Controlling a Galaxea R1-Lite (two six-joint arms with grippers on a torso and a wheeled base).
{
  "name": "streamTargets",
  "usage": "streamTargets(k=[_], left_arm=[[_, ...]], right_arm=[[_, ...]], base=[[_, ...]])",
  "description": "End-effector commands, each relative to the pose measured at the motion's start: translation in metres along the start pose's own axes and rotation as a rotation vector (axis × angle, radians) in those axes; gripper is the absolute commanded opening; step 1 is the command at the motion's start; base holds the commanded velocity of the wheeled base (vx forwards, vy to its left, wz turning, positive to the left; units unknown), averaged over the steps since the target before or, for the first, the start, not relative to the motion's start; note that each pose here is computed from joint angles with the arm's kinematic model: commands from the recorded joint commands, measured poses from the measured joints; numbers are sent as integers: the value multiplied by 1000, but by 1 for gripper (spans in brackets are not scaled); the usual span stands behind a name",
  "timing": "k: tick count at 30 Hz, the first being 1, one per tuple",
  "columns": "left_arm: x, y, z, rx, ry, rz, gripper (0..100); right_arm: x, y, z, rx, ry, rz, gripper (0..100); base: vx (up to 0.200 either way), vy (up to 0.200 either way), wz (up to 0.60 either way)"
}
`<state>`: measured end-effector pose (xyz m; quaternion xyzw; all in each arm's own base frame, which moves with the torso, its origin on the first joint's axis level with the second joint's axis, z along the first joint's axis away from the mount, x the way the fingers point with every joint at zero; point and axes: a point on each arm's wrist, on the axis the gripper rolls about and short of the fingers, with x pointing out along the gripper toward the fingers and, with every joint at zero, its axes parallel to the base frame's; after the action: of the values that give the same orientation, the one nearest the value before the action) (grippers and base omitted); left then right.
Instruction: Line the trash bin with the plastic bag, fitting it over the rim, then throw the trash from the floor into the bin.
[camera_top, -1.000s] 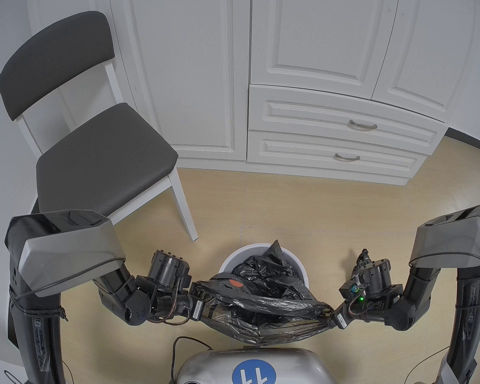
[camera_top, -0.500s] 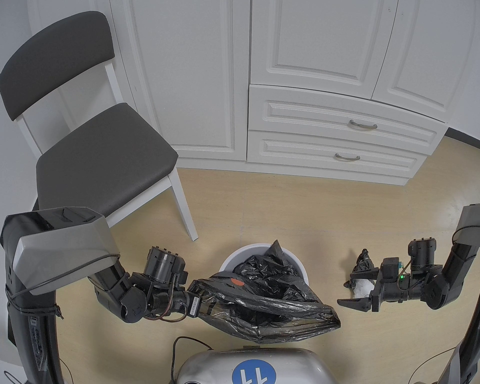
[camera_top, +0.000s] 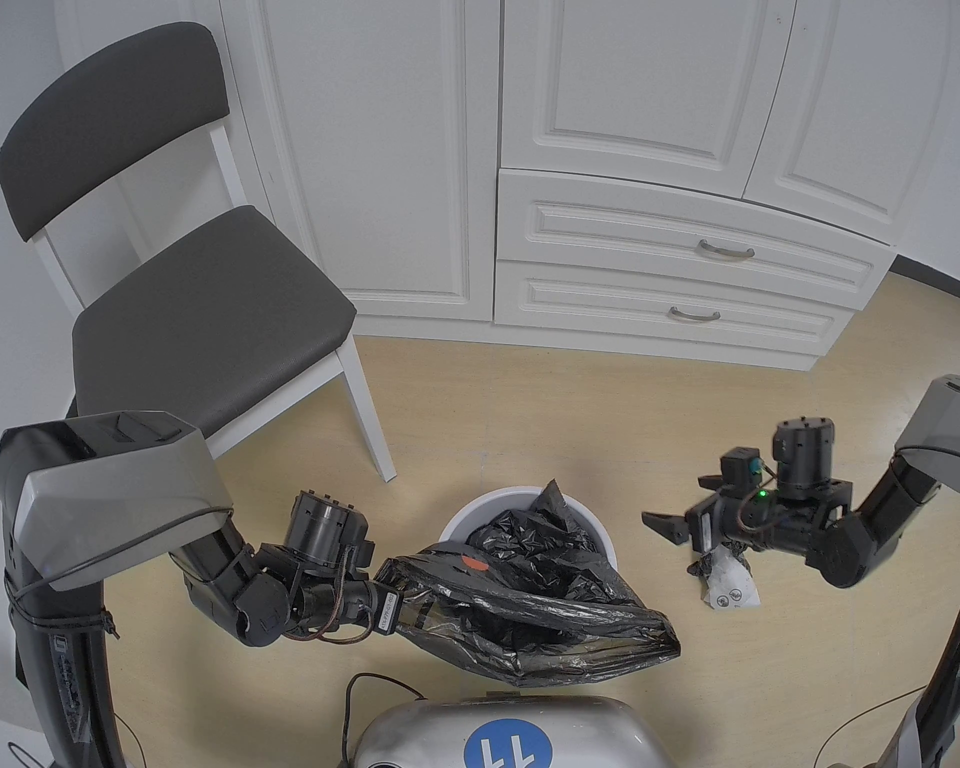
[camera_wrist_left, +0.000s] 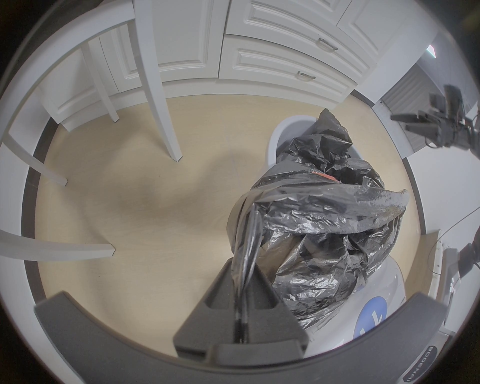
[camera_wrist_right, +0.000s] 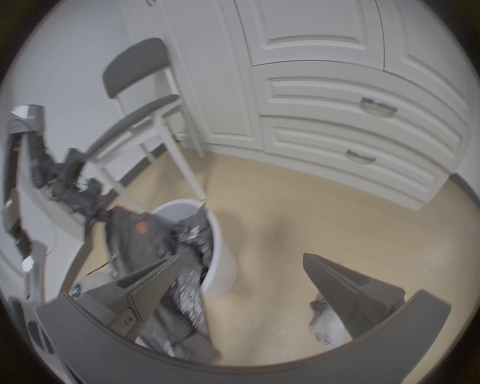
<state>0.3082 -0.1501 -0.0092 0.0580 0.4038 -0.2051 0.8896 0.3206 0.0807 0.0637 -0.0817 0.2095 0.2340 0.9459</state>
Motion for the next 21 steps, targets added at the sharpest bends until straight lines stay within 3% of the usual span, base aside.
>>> streamTargets(k=[1, 12, 21], left_arm=[[-8, -3, 1, 9, -31, -8, 0], [-9, -5, 0, 14, -61, -13, 0], [-8, -4, 0, 10, -60, -10, 0]], right_arm=[[96, 74, 65, -8, 29, -283, 100], [133, 101, 37, -211, 113, -310, 100], [146, 96, 23, -235, 148, -346, 100]], base=[[0, 0, 0], [0, 0, 0], [0, 0, 0]])
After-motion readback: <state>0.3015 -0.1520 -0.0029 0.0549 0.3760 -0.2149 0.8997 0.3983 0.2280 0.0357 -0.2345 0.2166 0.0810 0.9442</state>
